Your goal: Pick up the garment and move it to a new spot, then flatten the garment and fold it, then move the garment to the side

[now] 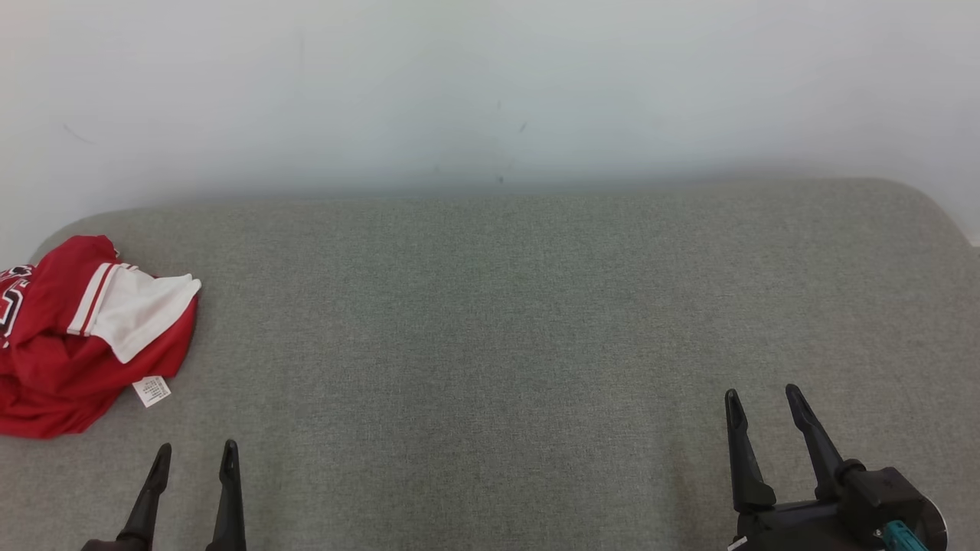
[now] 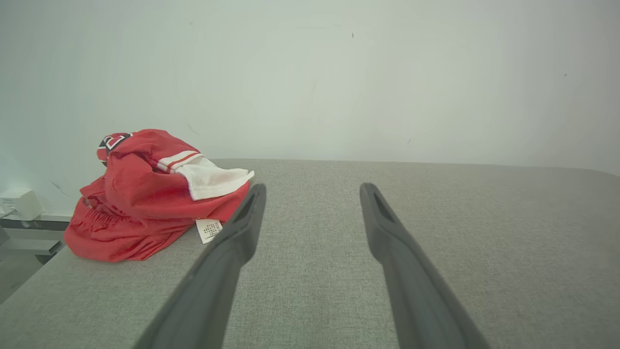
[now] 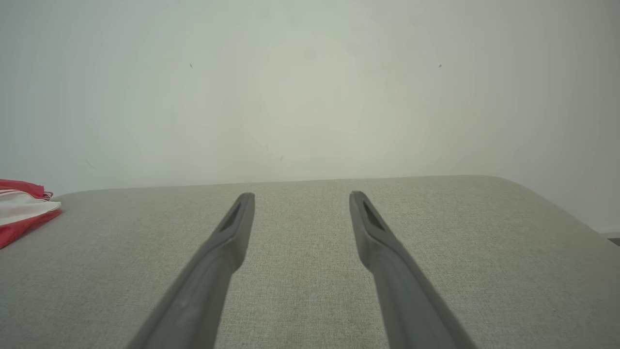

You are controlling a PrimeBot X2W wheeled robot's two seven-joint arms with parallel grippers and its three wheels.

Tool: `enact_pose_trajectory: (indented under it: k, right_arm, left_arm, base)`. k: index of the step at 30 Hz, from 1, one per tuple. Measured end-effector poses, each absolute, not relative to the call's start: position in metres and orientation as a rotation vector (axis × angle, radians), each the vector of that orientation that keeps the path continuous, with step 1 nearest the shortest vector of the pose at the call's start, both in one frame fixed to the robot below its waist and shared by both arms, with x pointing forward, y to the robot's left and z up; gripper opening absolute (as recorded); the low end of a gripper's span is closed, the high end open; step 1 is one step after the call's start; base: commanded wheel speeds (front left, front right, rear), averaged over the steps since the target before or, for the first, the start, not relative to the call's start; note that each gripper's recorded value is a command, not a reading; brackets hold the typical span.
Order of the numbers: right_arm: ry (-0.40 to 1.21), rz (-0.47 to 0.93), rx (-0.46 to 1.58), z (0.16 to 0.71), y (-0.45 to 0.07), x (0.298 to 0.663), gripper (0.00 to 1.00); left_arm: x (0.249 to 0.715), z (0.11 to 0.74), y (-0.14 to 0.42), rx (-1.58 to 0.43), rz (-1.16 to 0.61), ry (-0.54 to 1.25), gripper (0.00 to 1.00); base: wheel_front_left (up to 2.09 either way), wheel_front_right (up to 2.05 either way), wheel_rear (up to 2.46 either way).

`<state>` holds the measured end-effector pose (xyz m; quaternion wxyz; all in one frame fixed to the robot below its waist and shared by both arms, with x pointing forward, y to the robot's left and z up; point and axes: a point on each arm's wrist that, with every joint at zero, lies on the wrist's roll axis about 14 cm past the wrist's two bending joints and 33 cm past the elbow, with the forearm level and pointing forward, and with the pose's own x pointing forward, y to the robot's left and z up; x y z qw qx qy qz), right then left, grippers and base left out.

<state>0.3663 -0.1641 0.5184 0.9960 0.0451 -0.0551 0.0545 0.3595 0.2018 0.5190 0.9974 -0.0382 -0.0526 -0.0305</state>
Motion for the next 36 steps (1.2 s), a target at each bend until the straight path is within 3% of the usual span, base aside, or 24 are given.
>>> enact_pose_trajectory:
  k: [36]
  right_arm:
    - [-0.102,0.100,0.078,0.5172,-0.1678,0.3628,1.00]
  left_arm:
    - [0.3546,0.5249,0.2084,-0.059,-0.034,-0.080,1.00]
  base:
    - [0.00,0.00,0.00]
